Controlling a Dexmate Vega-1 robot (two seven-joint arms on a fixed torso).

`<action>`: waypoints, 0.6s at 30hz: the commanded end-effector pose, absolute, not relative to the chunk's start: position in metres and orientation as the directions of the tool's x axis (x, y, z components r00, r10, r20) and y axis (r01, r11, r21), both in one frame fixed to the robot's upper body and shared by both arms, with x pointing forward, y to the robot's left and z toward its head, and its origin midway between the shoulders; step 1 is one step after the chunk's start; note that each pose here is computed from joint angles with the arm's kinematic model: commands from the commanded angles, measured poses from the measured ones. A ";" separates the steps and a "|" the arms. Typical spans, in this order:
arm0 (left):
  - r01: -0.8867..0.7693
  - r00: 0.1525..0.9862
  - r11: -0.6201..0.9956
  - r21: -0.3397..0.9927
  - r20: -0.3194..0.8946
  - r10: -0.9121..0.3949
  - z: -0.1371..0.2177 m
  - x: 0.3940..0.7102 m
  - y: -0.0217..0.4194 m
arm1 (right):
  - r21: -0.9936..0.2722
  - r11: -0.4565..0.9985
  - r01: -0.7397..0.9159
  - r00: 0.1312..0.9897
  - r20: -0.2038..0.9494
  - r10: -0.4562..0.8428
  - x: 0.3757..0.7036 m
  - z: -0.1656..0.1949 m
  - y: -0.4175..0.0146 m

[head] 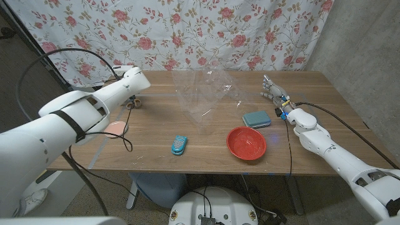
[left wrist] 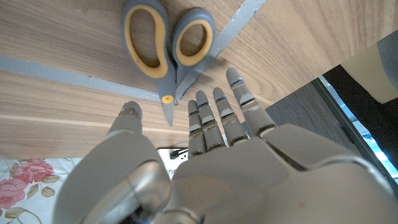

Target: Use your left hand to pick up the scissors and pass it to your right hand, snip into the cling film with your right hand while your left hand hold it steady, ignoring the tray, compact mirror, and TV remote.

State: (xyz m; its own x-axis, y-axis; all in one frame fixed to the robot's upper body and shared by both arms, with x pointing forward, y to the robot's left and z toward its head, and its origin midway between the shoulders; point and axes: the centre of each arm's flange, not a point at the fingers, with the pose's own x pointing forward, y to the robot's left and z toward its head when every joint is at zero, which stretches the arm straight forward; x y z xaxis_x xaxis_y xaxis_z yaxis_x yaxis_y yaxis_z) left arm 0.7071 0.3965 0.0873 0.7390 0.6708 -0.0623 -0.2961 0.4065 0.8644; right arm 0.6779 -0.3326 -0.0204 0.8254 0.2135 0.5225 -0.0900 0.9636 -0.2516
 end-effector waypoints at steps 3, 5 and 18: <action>-0.286 0.736 0.402 0.870 -0.069 0.673 0.086 0.714 0.393 | -0.247 0.965 -0.092 0.831 0.514 0.211 0.681 -0.023 -0.334; -0.283 0.735 0.407 0.869 -0.076 0.674 0.084 0.715 0.392 | -0.250 0.964 -0.095 0.830 0.514 0.215 0.682 -0.022 -0.334; -0.297 0.724 0.403 0.866 -0.070 0.686 0.084 0.715 0.392 | -0.252 0.963 -0.098 0.831 0.511 0.218 0.684 -0.020 -0.336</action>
